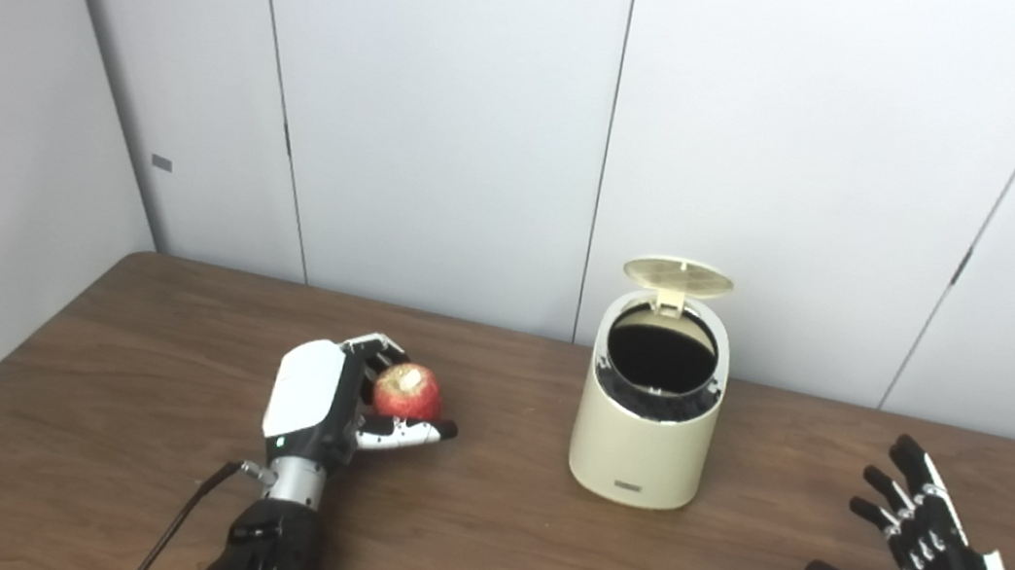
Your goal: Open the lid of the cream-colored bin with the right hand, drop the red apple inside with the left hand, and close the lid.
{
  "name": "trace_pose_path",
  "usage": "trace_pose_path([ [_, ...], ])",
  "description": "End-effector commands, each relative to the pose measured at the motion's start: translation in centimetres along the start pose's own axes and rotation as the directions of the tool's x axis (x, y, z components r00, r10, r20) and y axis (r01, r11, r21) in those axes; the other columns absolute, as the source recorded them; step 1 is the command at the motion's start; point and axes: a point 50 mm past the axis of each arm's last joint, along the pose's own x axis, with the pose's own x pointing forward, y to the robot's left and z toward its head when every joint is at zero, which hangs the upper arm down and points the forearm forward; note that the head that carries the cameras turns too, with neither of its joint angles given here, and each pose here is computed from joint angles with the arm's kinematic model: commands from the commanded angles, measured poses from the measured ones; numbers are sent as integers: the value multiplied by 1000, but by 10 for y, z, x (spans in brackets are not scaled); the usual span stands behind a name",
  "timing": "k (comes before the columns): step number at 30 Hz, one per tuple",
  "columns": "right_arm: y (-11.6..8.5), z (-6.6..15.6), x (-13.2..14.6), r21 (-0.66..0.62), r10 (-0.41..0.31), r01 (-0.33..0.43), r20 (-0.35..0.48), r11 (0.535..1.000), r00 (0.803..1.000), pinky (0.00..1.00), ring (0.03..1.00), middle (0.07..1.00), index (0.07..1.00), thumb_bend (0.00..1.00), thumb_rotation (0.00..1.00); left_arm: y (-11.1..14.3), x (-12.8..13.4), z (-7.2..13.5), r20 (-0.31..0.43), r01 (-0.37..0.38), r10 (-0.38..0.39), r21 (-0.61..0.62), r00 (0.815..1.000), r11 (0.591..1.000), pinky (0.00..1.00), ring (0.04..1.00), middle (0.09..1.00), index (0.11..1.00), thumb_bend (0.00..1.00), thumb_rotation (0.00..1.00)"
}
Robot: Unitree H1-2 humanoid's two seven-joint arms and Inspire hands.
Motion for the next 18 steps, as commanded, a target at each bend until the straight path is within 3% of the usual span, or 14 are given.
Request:
trace_pose_path([
  [1,2,9,9,-21,-2,4,75,1000,997,779,873,951,929,748,192,13,18,29,116,-81,87,-51,989,995,258,351,432,514,523,0],
  [9,17,9,15,-34,-9,11,52,999,999,790,863,941,916,786,249,37,41,96,257,-142,186,-179,949,974,291,368,431,513,523,0],
  [18,31,12,16,-5,-20,20,22,1000,1000,781,881,949,910,786,226,39,62,147,349,-139,215,-230,912,963,258,348,442,510,524,0],
])
